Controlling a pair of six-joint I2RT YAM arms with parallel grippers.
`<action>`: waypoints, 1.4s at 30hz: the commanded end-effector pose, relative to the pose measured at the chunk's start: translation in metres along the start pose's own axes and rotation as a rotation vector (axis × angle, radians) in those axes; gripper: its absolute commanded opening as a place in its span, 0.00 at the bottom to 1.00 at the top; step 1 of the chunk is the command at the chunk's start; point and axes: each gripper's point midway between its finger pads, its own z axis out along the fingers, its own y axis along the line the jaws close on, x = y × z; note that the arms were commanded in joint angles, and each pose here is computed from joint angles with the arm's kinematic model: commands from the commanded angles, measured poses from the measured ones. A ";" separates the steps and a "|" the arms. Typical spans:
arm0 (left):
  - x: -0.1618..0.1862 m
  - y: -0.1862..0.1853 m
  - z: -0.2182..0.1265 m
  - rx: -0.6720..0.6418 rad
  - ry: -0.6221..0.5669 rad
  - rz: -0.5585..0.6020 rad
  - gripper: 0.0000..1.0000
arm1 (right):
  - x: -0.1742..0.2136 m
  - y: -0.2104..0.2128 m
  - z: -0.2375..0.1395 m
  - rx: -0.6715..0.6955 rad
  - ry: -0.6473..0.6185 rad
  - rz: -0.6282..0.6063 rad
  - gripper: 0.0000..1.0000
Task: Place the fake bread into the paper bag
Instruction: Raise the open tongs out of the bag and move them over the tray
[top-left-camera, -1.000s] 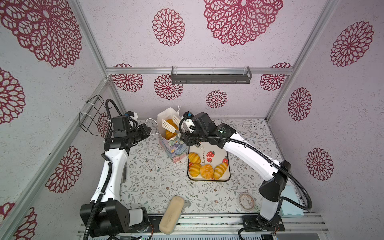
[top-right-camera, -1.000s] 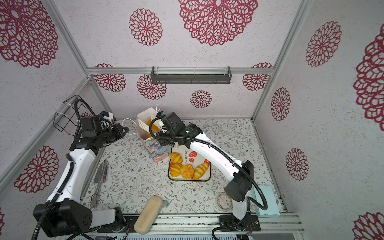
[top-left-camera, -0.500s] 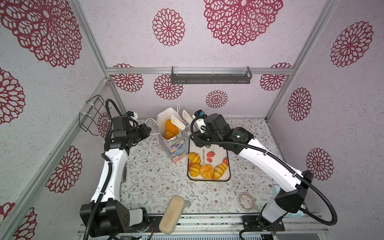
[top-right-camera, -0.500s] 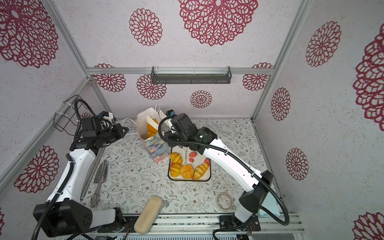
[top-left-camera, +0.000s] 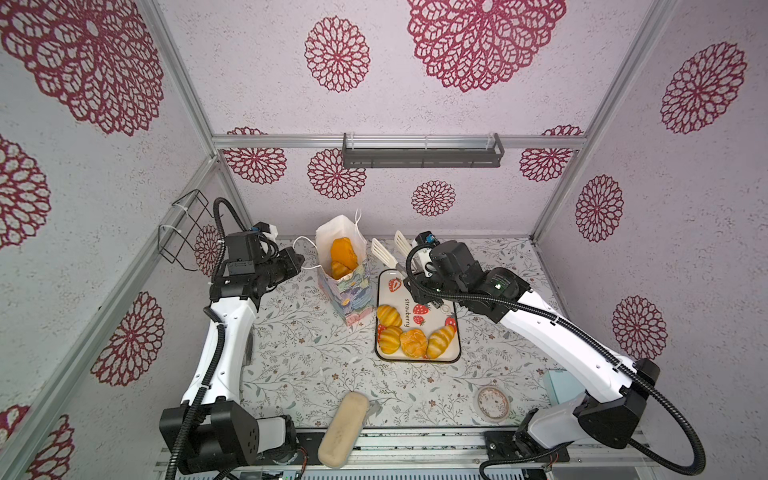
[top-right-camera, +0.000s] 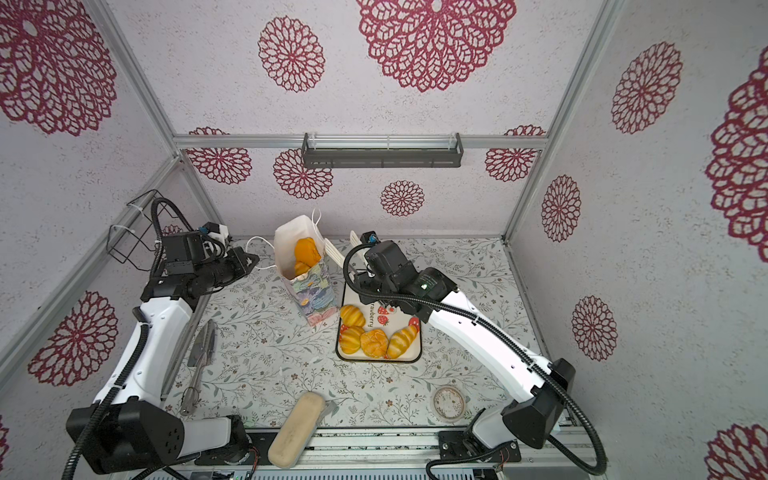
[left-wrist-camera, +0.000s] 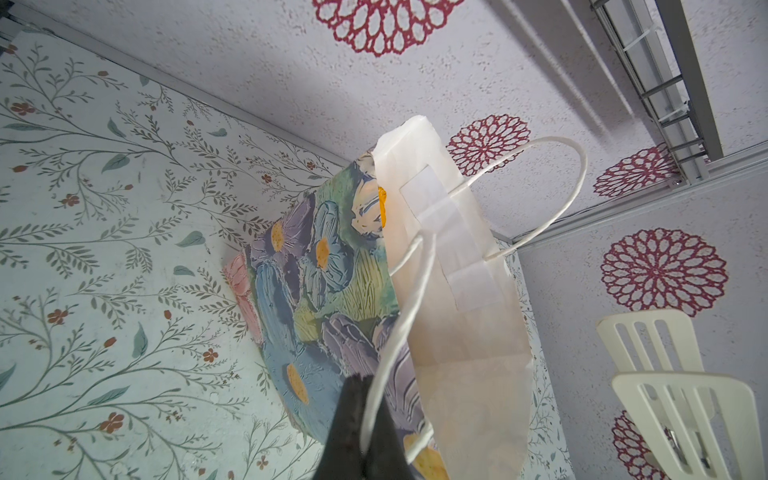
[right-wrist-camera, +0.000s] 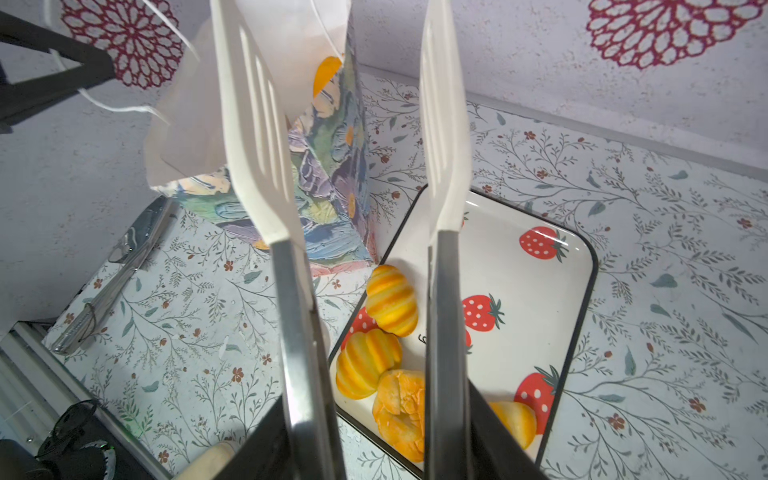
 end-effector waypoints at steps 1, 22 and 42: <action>0.004 -0.002 -0.001 -0.002 0.009 0.010 0.00 | -0.012 -0.013 -0.025 0.016 -0.082 0.089 0.53; 0.004 -0.018 -0.001 -0.030 0.028 0.076 0.00 | 0.094 -0.063 -0.019 0.112 0.102 0.331 0.53; 0.009 -0.016 0.001 -0.024 0.019 0.075 0.00 | 0.178 -0.076 -0.024 0.146 0.277 0.531 0.53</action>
